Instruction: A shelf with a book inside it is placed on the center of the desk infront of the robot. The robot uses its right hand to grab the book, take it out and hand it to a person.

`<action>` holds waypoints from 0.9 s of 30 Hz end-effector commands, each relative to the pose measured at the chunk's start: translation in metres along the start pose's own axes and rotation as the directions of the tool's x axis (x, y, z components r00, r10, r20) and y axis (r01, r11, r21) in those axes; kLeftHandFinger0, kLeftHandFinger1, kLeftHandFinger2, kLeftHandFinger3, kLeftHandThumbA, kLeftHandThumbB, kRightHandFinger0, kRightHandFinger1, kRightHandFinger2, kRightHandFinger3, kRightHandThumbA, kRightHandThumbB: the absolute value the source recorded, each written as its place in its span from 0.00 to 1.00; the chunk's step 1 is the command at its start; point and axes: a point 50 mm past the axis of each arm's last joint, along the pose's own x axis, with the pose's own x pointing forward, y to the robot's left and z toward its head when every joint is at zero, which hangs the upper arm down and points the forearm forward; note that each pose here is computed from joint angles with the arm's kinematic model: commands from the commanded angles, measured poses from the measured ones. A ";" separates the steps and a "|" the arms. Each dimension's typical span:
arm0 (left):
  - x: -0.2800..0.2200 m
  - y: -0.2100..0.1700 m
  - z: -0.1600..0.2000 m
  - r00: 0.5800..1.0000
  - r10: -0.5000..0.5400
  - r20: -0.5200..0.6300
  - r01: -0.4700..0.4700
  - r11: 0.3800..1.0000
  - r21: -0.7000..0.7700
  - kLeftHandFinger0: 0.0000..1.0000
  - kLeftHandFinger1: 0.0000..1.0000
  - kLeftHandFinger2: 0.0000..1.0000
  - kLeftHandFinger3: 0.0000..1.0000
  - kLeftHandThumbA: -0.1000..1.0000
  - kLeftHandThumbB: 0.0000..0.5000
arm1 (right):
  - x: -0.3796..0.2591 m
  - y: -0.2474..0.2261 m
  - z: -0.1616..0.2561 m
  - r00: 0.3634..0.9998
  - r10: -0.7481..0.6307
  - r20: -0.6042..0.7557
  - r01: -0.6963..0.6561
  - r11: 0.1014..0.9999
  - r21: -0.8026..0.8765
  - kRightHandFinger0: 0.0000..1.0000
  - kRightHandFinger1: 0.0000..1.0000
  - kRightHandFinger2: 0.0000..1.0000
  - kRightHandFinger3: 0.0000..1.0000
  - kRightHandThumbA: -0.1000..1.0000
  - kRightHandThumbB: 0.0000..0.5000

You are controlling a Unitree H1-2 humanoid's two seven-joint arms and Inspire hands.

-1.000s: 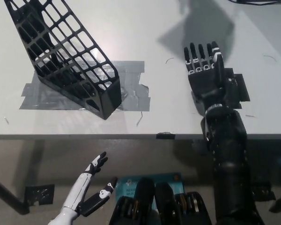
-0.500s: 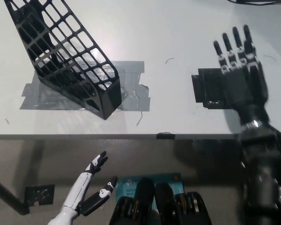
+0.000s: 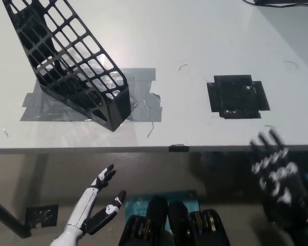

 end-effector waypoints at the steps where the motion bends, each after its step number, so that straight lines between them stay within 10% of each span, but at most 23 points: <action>1: -0.008 0.002 0.002 0.999 0.017 0.037 -0.016 1.000 -0.021 1.00 1.00 1.00 1.00 0.74 0.66 | -0.017 -0.008 -0.028 0.996 0.066 -0.061 -0.075 0.985 -0.153 1.00 1.00 1.00 1.00 1.00 0.97; 27: -0.032 -0.006 -0.008 0.998 0.060 0.016 -0.059 0.997 -0.057 1.00 1.00 1.00 1.00 1.00 0.37 | -0.028 -0.024 -0.076 0.974 -0.046 -0.221 -0.011 0.968 -0.249 1.00 1.00 1.00 1.00 1.00 0.84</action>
